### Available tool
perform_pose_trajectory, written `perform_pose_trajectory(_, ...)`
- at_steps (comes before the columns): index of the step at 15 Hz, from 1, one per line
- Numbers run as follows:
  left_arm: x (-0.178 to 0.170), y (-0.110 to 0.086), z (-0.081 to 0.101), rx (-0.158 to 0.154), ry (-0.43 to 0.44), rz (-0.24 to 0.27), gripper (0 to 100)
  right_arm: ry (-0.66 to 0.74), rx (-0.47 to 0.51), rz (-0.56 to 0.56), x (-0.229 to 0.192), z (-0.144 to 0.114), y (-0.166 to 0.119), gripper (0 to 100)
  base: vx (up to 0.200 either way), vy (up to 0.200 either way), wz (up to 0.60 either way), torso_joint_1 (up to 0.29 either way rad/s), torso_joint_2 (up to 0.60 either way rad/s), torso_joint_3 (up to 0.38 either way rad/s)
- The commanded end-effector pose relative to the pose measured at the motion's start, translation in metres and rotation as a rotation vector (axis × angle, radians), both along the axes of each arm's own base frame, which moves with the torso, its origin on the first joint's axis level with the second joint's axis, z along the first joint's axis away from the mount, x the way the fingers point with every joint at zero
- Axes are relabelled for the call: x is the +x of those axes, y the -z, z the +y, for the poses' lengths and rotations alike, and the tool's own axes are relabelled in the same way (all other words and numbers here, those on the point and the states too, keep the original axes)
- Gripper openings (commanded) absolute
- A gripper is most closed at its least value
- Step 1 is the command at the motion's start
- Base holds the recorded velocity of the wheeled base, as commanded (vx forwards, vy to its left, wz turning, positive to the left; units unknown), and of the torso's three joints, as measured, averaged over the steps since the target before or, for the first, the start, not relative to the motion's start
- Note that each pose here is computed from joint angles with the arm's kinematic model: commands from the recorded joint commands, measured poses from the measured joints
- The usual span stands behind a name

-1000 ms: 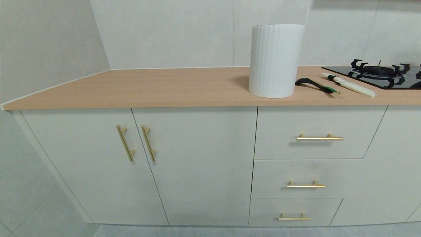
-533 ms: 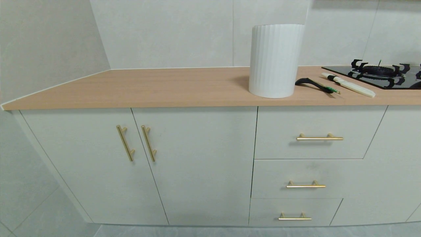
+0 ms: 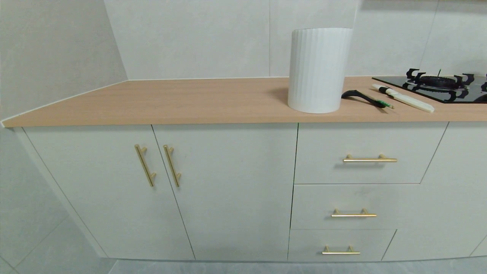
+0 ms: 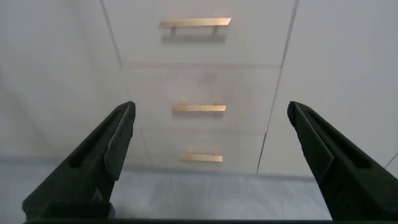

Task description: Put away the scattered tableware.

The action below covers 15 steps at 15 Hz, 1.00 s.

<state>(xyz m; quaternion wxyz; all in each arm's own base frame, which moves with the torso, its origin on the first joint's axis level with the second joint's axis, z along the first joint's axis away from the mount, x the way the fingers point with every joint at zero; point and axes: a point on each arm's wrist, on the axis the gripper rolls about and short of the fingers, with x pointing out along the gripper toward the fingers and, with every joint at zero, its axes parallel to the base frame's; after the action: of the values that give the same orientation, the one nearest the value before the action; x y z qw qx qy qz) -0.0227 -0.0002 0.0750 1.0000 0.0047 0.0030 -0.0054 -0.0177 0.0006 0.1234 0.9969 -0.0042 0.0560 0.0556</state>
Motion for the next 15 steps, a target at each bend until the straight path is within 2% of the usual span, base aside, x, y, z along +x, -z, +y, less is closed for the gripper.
perform_pose_trajectory(1, 0.0, 0.0, 0.0, 0.0, 0.0, 0.0, 100, -0.063, -0.049, 0.298, 0.052, 0.004, -0.017, 100, 0.0, 0.0, 0.0, 0.0, 0.0, 0.0)
perform_pose_trajectory(2, 0.0, 0.0, 0.0, 0.0, 0.0, 0.0, 100, -0.064, -0.05, 0.307, 0.056, 0.005, -0.019, 100, 0.0, 0.0, 0.0, 0.0, 0.0, 0.0)
perform_pose_trajectory(3, 0.0, 0.0, 0.0, 0.0, 0.0, 0.0, 100, -0.074, -0.06, 0.429, 0.094, 0.009, -0.024, 100, 0.0, 0.0, 0.0, 0.0, 0.0, 0.0)
perform_pose_trajectory(4, 0.0, 0.0, 0.0, 0.0, 0.0, 0.0, 100, -0.077, -0.064, 0.457, 0.102, 0.01, -0.024, 100, 0.0, 0.0, 0.0, 0.0, 0.0, 0.0)
perform_pose_trajectory(5, 0.0, 0.0, 0.0, 0.0, 0.0, 0.0, 100, -0.077, -0.07, 0.552, 0.133, 0.013, -0.019, 100, 0.0, 0.0, 0.0, 0.0, 0.0, 0.0)
perform_pose_trajectory(7, 0.0, 0.0, 0.0, 0.0, 0.0, 0.0, 100, -0.079, -0.075, 0.649, 0.18, 0.019, -0.001, 100, 0.0, 0.0, 0.0, 0.0, 0.0, 0.0)
perform_pose_trajectory(11, 0.0, 0.0, 0.0, 0.0, 0.0, 0.0, 100, -0.073, -0.079, 0.689, 0.239, 0.025, 0.043, 100, 0.0, 0.0, 0.0, 0.0, 0.0, 0.0)
perform_pose_trajectory(12, 0.0, 0.0, 0.0, 0.0, 0.0, 0.0, 100, -0.066, -0.079, 0.676, 0.262, 0.026, 0.063, 100, 0.0, 0.0, 0.0, 0.0, 0.0, 0.0)
perform_pose_trajectory(15, 0.0, 0.0, 0.0, 0.0, 0.0, 0.0, 100, -0.041, -0.087, 0.619, 0.297, 0.029, 0.098, 100, 0.0, 0.0, 0.0, 0.0, 0.0, 0.0)
